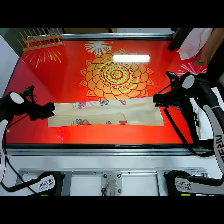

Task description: Fold the clothes and pants, and hang the long-sleeved shirts on hangers.

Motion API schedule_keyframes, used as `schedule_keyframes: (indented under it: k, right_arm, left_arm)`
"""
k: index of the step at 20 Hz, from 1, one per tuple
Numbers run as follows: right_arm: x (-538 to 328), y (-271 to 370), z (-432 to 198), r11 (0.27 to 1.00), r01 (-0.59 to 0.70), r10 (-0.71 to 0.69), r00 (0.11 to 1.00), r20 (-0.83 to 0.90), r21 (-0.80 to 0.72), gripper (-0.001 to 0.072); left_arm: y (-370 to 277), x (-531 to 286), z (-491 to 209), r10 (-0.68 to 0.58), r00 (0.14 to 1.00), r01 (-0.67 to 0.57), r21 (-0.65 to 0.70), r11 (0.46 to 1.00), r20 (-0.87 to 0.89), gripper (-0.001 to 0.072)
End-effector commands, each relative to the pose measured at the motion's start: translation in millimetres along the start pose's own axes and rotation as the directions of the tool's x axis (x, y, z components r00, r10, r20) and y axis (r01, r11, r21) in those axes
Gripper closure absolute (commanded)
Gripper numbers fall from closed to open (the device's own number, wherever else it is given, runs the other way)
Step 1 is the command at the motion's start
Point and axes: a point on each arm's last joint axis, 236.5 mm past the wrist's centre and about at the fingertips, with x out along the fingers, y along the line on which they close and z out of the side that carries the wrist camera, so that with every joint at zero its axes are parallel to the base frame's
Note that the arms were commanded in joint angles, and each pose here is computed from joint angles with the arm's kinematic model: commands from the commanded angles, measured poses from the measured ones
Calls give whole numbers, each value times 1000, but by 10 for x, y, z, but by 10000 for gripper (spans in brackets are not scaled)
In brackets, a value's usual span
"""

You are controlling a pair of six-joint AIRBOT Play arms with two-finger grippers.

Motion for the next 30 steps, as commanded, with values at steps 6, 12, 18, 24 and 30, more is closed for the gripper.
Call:
schedule_keyframes:
  k: [6, 12, 18, 24, 30]
  right_arm:
    - [116, 237, 892, 984, -156, 123, 942, 311, 85, 502]
    - [-257, 5, 966, 988, -149, 129, 926, 355, 32, 41]
    - [-3, -805, 120, 986, -145, 137, 986, 98, 87, 41]
    - [511, -788, -173, 946, -292, 291, 956, 26, 144, 41]
    - [836, -394, -112, 879, -436, 440, 898, 25, 192, 41]
  left_arm:
    - [-491, 195, 863, -157, 985, 160, -49, 986, 64, 74]
    - [-733, -464, 1268, -214, 950, 218, 11, 976, 229, 89]
    - [-800, -241, 467, -208, 971, 207, 20, 978, 118, 99]
    - [-1222, 77, -165, -223, 974, 216, 125, 968, 48, 700]
    - [-1702, 165, -424, -251, 968, 238, 252, 938, 20, 700]
